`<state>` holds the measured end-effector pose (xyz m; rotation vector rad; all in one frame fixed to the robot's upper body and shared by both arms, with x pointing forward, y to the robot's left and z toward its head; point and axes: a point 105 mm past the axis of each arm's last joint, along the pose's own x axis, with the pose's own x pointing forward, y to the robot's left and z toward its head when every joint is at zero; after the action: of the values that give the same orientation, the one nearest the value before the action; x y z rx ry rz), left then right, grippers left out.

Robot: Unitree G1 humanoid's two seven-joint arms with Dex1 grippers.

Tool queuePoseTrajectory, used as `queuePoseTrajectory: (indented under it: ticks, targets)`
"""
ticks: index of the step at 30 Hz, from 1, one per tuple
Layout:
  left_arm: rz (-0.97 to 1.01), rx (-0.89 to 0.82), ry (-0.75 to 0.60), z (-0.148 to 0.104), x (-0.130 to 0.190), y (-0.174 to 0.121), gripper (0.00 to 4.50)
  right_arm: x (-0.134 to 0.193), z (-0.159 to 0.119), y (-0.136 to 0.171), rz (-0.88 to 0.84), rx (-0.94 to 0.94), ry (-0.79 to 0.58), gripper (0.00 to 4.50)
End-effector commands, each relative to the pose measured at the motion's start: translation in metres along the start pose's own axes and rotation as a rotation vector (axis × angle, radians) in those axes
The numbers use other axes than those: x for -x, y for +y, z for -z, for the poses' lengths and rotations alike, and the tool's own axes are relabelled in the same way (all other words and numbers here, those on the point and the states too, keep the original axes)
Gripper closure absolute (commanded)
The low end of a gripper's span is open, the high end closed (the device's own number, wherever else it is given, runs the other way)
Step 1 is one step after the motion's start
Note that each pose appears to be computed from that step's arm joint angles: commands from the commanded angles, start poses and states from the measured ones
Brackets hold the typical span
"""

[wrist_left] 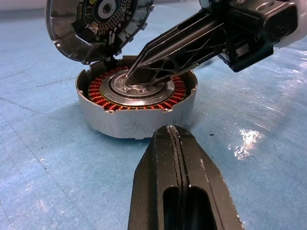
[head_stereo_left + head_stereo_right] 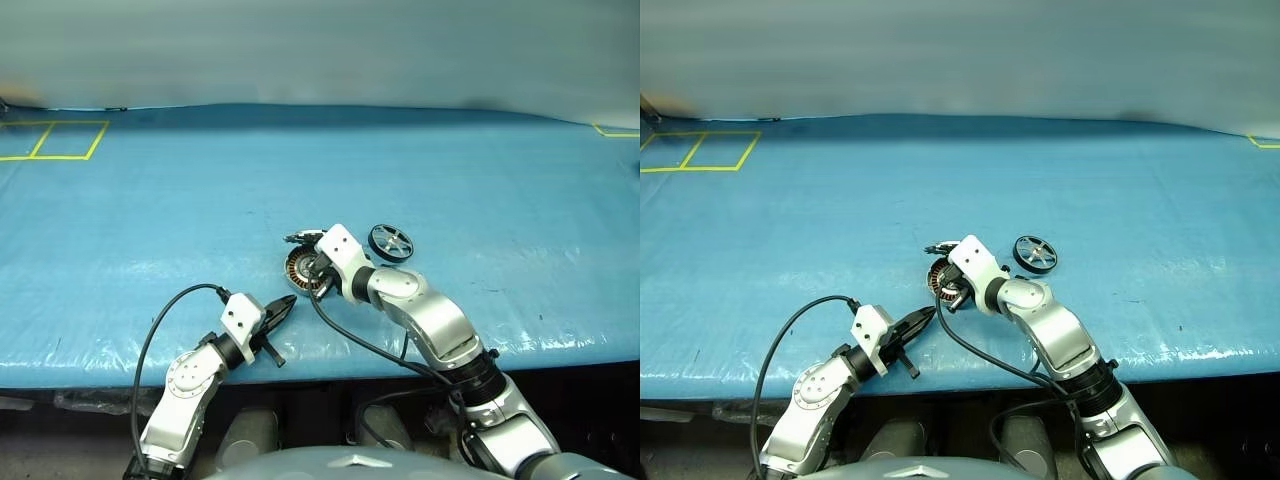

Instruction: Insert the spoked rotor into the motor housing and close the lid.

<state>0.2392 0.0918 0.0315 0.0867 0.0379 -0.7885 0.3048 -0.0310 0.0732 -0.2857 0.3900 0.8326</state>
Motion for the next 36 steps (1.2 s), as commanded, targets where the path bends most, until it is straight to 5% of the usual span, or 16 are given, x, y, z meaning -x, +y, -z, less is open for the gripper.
queuePoseTrajectory:
  ticks: [1, 36]
  targets:
    - [0.005, -0.002, -0.029, -0.006, -0.001, -0.001, 4.5, 0.003, -0.005, 0.002, 0.003, 0.004, -0.022, 4.48]
    - [-0.002, -0.009, -0.016, -0.008, -0.002, 0.002, 4.5, 0.007, 0.01, 0.004, 0.042, -0.06, 0.068, 4.48]
